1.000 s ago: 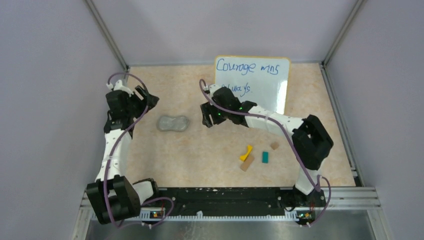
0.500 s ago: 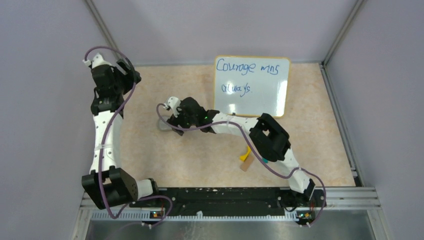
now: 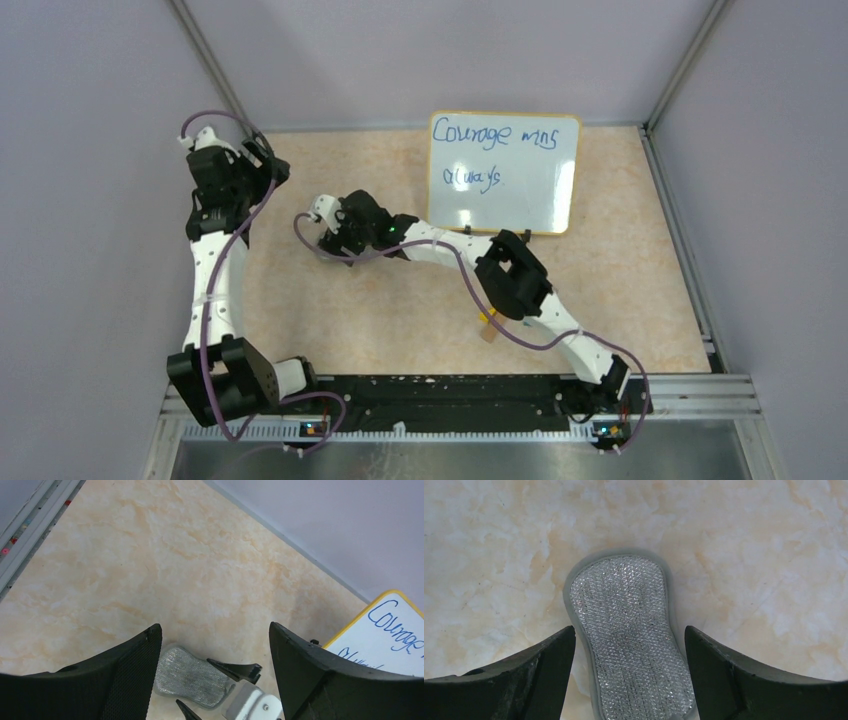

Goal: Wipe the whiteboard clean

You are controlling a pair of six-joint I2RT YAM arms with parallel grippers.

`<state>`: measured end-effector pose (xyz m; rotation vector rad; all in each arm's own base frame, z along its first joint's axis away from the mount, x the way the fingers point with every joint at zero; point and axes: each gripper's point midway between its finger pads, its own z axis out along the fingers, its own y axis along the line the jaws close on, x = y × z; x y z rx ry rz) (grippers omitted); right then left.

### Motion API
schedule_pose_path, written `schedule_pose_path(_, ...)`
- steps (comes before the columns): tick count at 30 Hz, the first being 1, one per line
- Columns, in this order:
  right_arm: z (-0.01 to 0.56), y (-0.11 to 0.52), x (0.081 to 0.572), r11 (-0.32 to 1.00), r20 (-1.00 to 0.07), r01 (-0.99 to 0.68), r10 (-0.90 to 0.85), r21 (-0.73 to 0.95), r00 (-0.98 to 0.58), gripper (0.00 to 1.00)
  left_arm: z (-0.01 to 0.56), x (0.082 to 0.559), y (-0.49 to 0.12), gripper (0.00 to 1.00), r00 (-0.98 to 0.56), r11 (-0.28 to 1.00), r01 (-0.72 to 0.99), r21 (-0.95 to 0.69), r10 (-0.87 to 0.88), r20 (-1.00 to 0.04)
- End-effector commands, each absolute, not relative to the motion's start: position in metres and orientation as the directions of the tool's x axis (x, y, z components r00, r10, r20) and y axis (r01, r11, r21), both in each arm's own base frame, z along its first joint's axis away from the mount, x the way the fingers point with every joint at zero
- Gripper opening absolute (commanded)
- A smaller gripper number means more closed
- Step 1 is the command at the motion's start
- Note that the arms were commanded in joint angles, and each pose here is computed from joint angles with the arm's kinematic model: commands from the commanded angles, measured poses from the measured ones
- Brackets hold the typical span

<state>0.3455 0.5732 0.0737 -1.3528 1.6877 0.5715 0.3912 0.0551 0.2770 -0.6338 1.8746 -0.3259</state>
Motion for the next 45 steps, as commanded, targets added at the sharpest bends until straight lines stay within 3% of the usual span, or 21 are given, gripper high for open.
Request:
schedule_pose_path(1,0.073,0.584,0.335,0.242,-0.831,-0.957,-0.556,-0.16,-0.002,0.78,0.296,0.391,0.056,0.82,-0.234,0.794,-0.194,-0.576,-0.608,-0.759)
schedule_pose_path(13,0.03,0.578,0.333,0.322,-0.798,-0.944,-0.585,-0.066,-0.144,0.76,0.288,0.391,0.058,0.81,-0.237,0.773,-0.181,-0.608,-0.634,-0.736)
schedule_pose_path(22,0.014,0.577,0.342,0.38,-0.773,-0.922,-0.606,-0.077,-0.186,0.31,0.286,0.391,0.056,0.81,-0.239,0.769,-0.169,-0.617,-0.639,-0.731)
schedule_pose_path(30,0.047,0.59,0.341,0.371,-0.845,-0.927,-0.513,-0.058,-0.152,0.0,0.277,0.394,0.06,0.82,-0.24,0.769,-0.189,-0.611,-0.64,-0.73)
schedule_pose_path(36,0.083,0.587,0.351,0.418,-0.893,-0.902,-0.44,-0.107,-0.098,0.0,0.255,0.397,0.065,0.84,-0.257,0.768,-0.208,-0.606,-0.64,-0.724)
schedule_pose_path(45,0.177,0.546,0.329,0.51,-0.99,-0.86,-0.131,-0.019,-0.057,0.0,0.241,0.405,0.053,0.83,-0.268,0.803,-0.068,-0.592,-0.587,-0.764)
